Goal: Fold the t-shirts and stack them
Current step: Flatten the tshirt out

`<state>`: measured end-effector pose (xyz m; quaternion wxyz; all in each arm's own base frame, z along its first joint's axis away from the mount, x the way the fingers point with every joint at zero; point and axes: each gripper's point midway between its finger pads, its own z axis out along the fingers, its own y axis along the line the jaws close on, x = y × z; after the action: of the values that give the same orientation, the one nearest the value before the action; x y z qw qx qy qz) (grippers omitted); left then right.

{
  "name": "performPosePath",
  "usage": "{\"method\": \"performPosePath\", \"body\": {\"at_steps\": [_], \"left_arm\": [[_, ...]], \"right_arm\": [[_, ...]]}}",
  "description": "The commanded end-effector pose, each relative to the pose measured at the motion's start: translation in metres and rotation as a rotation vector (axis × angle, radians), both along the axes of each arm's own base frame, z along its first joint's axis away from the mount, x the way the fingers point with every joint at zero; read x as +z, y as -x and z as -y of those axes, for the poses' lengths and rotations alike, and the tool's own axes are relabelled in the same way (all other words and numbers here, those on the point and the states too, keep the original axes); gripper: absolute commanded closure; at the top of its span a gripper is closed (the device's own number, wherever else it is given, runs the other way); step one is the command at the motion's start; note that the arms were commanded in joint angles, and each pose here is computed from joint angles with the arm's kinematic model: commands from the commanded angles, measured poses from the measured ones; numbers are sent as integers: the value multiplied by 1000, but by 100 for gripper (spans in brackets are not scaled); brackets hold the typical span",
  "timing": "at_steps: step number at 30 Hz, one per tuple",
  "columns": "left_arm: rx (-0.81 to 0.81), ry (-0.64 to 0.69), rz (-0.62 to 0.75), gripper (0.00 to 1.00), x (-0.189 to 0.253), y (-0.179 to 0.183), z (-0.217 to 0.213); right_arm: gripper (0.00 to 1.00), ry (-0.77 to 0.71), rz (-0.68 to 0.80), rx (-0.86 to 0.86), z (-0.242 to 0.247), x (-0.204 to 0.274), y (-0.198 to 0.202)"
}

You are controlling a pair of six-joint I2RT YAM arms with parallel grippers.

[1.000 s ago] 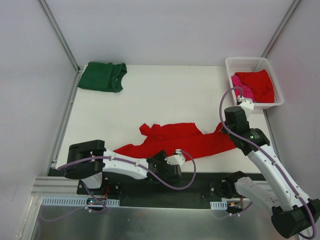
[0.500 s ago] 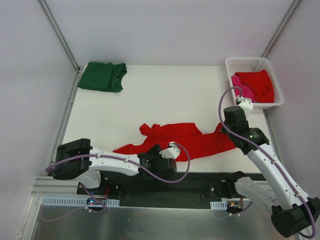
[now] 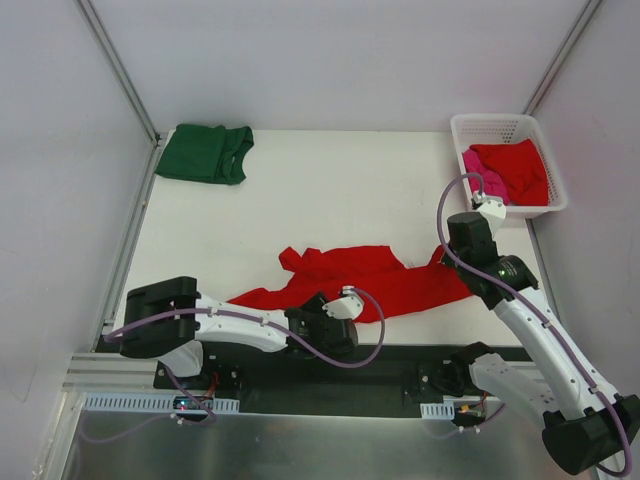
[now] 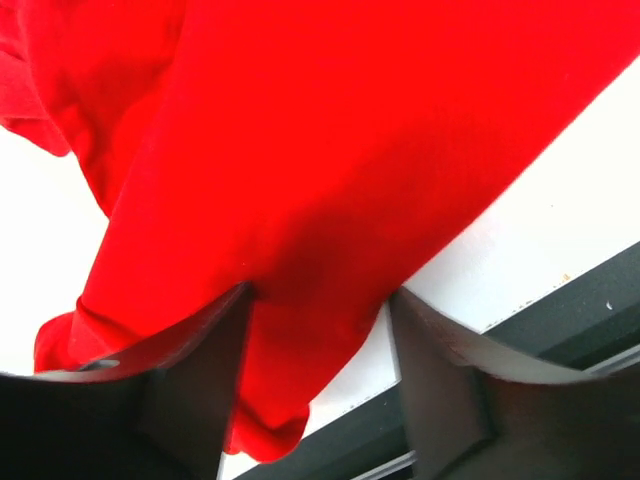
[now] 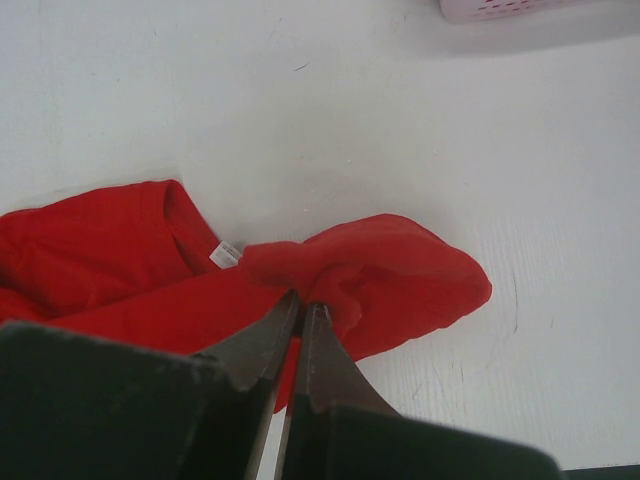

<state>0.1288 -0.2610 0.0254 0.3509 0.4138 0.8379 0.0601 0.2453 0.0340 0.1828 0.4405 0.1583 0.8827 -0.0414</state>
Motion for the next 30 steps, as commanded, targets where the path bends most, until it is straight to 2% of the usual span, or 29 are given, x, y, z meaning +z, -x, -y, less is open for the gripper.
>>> {"method": "performPosePath", "body": {"at_steps": [1,2,3,4,9,18,21,30], "left_arm": [[-3,-45,-2,58,-8,-1,1],[-5,-46,-1,66,-7,-2,1],[-5,-44,-1,89,-7,-2,2],[-5,-39,4,100,-5,-2,3],[-14,16,12,100,13,-3,6],[-25,244,19,100,101,-7,-1],[-14,245,32,100,112,-16,-10],[46,131,26,100,100,-55,-41]], "right_arm": [[99,-2,22,-9,1,4,-3],[99,-2,24,-9,1,5,-3],[99,2,23,-11,2,4,-3],[99,1,25,-13,2,5,-3],[99,2,17,-10,2,3,-3],[99,-18,9,2,-5,-1,-8],[99,-25,9,8,-7,-1,-9],[99,-12,26,0,-2,5,-5]]}}
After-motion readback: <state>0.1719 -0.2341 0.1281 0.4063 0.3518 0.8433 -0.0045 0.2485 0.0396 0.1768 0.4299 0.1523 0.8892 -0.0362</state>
